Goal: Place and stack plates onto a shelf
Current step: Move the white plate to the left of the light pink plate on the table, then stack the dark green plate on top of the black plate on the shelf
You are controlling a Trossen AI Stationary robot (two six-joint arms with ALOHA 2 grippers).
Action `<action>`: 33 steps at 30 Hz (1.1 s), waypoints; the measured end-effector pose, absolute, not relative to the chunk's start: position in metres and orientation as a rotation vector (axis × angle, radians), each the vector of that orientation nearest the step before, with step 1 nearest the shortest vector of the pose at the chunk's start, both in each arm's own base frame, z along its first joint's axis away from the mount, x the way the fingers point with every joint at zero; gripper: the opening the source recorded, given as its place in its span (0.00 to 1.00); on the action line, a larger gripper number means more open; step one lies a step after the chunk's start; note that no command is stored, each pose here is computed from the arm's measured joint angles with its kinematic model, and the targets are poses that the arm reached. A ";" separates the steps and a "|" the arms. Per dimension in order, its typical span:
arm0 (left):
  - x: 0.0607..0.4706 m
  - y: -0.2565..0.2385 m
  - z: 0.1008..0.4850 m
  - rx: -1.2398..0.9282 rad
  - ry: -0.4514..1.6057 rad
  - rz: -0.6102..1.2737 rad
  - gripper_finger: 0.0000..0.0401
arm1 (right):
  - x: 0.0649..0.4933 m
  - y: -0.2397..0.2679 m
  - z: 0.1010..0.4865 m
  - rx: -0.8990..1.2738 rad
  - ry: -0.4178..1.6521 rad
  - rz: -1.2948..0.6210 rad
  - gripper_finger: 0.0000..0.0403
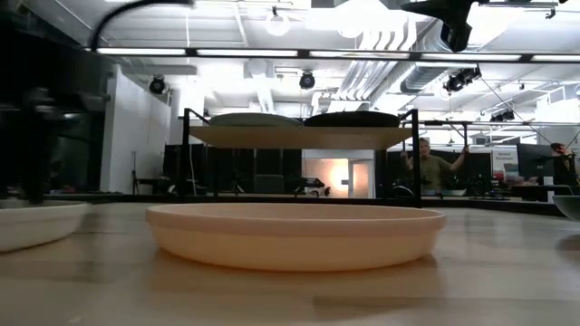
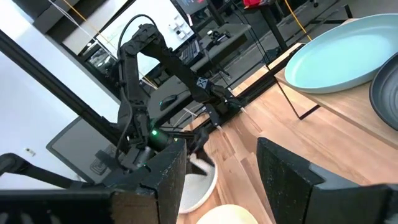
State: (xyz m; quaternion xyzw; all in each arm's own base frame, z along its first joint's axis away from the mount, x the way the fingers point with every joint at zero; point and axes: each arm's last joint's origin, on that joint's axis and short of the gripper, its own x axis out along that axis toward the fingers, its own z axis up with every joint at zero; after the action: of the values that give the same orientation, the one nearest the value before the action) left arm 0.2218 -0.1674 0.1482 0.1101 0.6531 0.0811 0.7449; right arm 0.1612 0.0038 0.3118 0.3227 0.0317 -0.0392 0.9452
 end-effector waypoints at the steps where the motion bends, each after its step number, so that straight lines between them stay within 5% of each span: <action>1: 0.224 -0.162 0.149 0.243 1.425 0.201 0.39 | 0.161 0.004 0.312 0.655 0.065 -0.080 0.44; 14: 0.236 -0.106 0.209 0.085 1.248 0.246 0.39 | 0.161 0.004 0.312 0.641 0.060 -0.077 0.44; 26: 0.233 -0.067 0.317 -0.259 0.497 0.137 0.39 | 0.161 0.004 0.313 0.618 0.054 -0.082 0.44; 33: 0.247 -0.057 0.309 -0.377 0.151 0.002 0.39 | 0.164 0.004 0.317 0.628 0.009 -0.066 0.44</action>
State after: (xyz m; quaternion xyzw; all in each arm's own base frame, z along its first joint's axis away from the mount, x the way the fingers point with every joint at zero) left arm 0.2471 -0.0570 0.3087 -0.1873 0.0750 0.0010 0.9794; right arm 0.1638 0.0037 0.3169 0.3090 0.0043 -0.0325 0.9505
